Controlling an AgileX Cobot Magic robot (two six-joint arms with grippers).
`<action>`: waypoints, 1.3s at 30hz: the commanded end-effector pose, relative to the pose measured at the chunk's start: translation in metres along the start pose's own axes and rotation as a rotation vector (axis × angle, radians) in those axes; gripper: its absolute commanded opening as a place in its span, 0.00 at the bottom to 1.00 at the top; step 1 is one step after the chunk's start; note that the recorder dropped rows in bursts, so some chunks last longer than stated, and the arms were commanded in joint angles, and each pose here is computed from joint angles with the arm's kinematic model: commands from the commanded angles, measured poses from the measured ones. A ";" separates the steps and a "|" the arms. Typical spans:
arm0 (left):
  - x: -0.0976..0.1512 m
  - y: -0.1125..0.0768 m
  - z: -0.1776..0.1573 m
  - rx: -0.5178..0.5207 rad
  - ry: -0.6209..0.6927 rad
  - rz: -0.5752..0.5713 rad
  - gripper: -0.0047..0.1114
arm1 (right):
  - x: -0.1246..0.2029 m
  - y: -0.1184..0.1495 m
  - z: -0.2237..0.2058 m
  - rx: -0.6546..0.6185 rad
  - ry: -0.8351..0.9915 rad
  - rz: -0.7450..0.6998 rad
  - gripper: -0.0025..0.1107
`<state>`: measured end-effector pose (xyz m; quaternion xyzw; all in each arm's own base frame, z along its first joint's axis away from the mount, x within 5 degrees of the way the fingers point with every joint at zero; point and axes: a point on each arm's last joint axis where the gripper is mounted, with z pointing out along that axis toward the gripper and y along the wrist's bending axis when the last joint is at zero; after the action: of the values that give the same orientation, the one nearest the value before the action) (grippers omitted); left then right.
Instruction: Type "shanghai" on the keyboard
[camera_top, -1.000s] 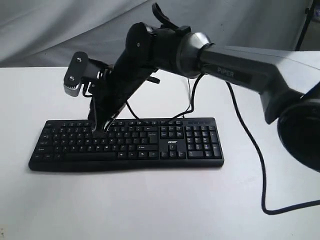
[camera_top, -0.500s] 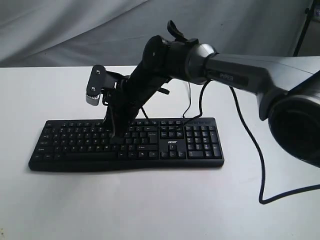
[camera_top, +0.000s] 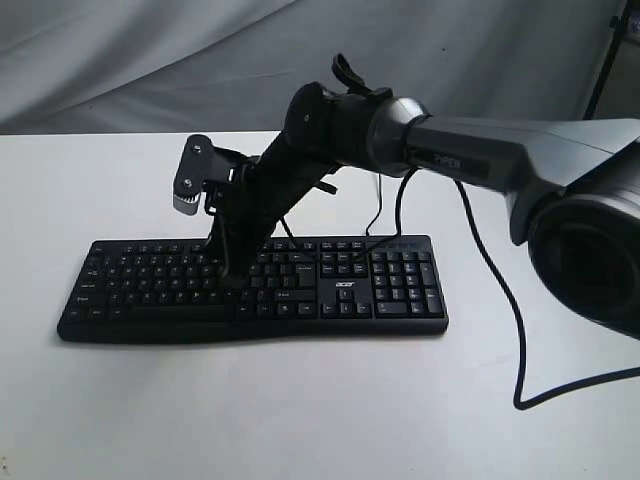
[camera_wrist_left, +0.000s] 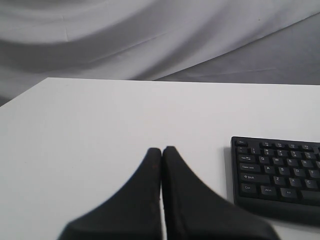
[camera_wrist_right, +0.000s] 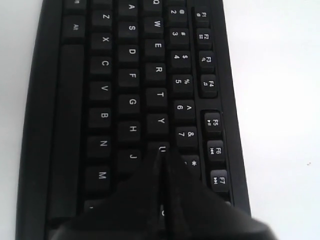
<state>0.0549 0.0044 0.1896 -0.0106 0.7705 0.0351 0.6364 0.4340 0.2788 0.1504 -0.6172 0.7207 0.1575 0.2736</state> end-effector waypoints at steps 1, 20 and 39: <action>0.001 0.000 0.000 -0.002 -0.010 -0.003 0.05 | 0.000 -0.002 0.000 0.008 -0.011 0.002 0.02; 0.001 0.000 0.000 -0.002 -0.010 -0.003 0.05 | 0.007 -0.003 0.010 0.020 -0.006 0.013 0.02; 0.001 0.000 0.000 -0.002 -0.010 -0.003 0.05 | 0.010 -0.004 0.015 0.029 0.002 0.012 0.02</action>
<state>0.0549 0.0044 0.1896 -0.0106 0.7705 0.0351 0.6364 0.4389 0.2798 0.1323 -0.6104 0.7266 0.1501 0.2774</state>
